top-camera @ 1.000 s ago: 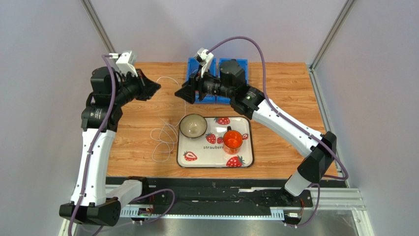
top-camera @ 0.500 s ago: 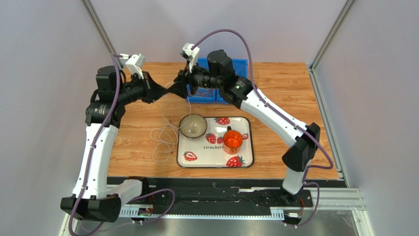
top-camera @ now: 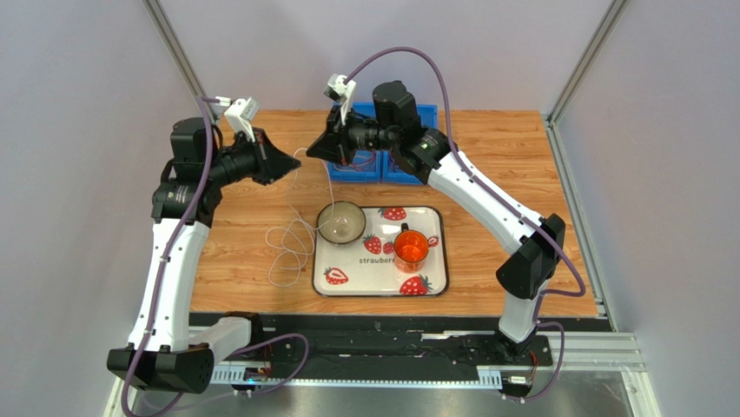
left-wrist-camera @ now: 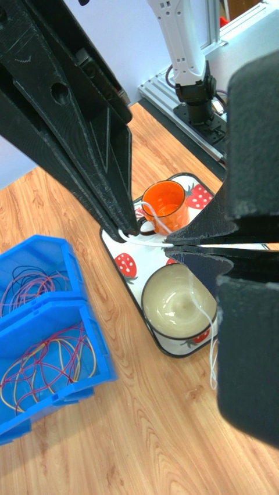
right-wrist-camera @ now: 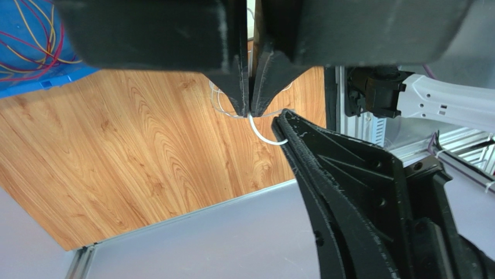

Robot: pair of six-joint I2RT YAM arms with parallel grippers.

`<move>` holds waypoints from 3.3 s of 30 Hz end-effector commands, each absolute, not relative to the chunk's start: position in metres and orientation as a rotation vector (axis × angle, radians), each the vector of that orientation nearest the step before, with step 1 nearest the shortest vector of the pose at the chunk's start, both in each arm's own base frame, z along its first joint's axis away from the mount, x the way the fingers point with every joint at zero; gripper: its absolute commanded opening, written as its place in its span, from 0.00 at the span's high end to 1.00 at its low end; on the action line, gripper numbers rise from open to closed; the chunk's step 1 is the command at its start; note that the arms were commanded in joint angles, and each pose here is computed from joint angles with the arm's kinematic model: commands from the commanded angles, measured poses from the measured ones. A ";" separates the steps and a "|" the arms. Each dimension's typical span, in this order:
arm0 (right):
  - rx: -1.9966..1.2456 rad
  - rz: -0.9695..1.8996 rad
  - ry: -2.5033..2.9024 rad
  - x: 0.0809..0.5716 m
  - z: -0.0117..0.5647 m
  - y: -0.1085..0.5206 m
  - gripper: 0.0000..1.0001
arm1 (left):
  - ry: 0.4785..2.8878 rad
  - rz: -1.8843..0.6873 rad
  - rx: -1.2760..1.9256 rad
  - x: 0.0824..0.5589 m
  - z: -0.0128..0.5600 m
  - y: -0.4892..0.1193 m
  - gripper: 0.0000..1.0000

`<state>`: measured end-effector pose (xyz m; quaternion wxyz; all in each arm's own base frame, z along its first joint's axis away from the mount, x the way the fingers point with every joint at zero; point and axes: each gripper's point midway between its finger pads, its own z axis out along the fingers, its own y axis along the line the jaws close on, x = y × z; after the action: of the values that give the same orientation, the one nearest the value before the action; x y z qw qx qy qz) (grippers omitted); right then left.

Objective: Untangle the cables
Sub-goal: Pick up the cable from the cable, then place the cable in the bin.

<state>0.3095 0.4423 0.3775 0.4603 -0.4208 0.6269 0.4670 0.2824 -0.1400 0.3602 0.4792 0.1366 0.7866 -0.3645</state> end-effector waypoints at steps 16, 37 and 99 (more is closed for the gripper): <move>-0.873 1.210 1.218 0.285 0.523 0.422 1.00 | 1.938 -0.684 0.059 0.292 0.337 -0.105 0.43; -0.600 0.918 0.955 0.320 0.640 0.357 1.00 | 2.152 -0.457 -0.155 0.238 0.250 -0.065 0.40; -0.260 0.427 1.082 0.543 0.571 0.196 1.00 | 2.199 -0.459 -0.149 0.227 0.223 -0.065 0.22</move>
<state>0.5534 0.2098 0.5338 0.7998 -0.1377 0.5518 0.1922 0.2218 -0.0660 0.2204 0.4192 -0.0646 0.8863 -0.1857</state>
